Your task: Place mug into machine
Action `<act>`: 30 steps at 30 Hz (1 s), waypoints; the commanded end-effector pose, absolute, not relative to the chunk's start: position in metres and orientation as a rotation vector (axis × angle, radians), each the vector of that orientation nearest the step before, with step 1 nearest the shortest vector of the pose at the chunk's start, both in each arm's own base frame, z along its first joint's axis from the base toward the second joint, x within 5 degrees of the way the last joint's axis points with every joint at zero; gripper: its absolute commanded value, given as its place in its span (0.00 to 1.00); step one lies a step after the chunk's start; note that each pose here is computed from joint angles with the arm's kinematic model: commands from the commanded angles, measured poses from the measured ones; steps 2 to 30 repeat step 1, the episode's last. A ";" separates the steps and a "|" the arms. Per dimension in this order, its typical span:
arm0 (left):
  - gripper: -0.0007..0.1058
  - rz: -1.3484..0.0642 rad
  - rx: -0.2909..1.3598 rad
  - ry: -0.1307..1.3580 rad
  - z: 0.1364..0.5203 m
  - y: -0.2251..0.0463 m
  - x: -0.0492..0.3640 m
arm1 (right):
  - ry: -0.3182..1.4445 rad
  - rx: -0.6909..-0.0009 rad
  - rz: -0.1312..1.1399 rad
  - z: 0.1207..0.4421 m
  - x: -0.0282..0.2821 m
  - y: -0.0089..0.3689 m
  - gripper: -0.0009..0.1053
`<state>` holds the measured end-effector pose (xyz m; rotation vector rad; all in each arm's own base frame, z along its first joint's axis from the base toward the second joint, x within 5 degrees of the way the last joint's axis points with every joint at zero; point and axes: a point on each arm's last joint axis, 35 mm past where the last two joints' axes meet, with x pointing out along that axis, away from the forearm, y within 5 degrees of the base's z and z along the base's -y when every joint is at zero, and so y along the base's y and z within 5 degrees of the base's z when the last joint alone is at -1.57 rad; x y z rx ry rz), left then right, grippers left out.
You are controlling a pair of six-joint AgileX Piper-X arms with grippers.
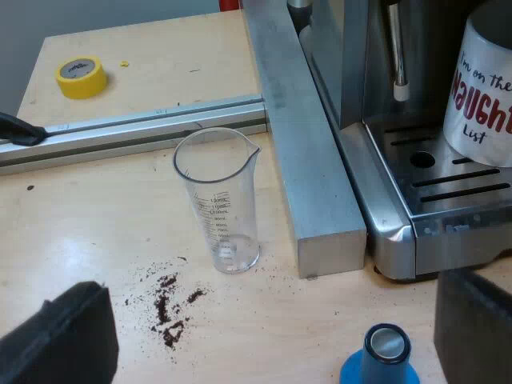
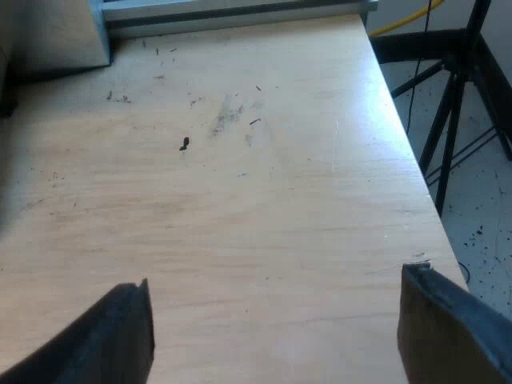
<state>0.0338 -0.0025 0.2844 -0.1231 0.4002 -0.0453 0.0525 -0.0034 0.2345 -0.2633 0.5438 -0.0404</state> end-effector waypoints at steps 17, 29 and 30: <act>0.77 -0.033 -0.122 0.395 0.286 -0.002 0.036 | 0.532 -0.264 -0.040 0.238 0.053 -0.003 0.63; 0.77 -0.033 -0.122 0.395 0.286 -0.002 0.036 | 0.532 -0.264 -0.040 0.238 0.053 -0.003 0.63; 0.77 -0.033 -0.122 0.395 0.286 -0.002 0.036 | 0.532 -0.264 -0.040 0.238 0.053 -0.003 0.63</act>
